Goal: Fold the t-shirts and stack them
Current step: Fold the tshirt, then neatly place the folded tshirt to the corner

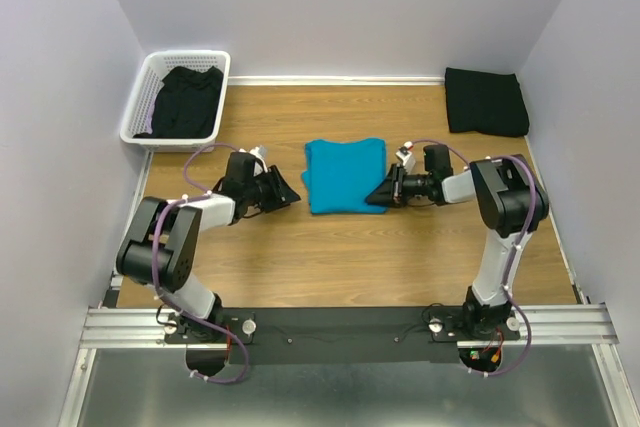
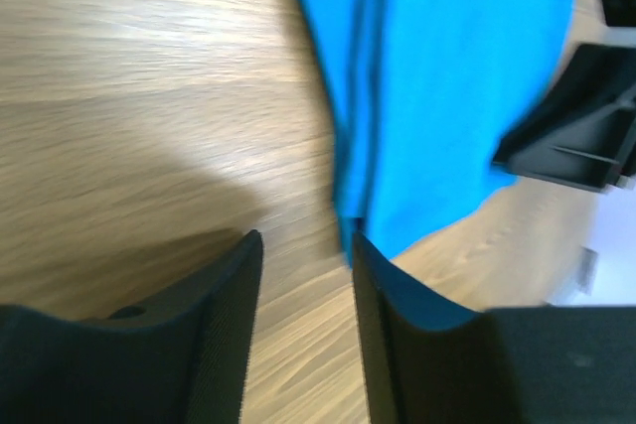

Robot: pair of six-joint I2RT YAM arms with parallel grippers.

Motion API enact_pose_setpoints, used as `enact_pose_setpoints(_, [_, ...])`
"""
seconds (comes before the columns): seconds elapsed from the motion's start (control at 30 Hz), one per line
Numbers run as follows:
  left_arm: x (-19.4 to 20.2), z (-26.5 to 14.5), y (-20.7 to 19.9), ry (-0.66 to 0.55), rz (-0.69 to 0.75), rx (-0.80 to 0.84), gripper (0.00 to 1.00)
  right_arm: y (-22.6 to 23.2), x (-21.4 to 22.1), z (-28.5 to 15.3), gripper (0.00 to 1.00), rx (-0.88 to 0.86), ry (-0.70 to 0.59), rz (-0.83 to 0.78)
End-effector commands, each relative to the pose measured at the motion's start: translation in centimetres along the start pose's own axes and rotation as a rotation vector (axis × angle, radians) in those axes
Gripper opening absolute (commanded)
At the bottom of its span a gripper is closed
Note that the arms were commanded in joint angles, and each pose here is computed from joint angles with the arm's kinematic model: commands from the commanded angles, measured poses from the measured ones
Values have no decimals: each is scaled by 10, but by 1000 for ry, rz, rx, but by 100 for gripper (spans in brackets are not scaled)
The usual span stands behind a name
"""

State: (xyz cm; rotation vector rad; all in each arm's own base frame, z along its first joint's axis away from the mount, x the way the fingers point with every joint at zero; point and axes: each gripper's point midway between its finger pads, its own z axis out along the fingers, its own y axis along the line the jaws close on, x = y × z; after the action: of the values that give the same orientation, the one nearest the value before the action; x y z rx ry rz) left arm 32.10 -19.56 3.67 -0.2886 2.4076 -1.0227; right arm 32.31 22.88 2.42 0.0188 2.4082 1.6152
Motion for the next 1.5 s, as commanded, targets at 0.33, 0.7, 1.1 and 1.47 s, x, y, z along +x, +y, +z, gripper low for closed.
enact_pose_setpoints(0.33, [-23,-31,-106,-201,558,-291,61,25,-47,-100,71,583,-310,-186])
enact_pose_setpoints(0.7, [62,58,-191,-100,1009,-307,57,-10,-38,-215,100,1036,-639,-29])
enact_pose_setpoints(1.1, [100,124,-183,-9,1174,-347,55,-29,-26,-222,100,1024,-643,83])
enact_pose_setpoints(1.47, [110,134,-154,47,1188,-418,48,-29,-27,-217,100,998,-639,86])
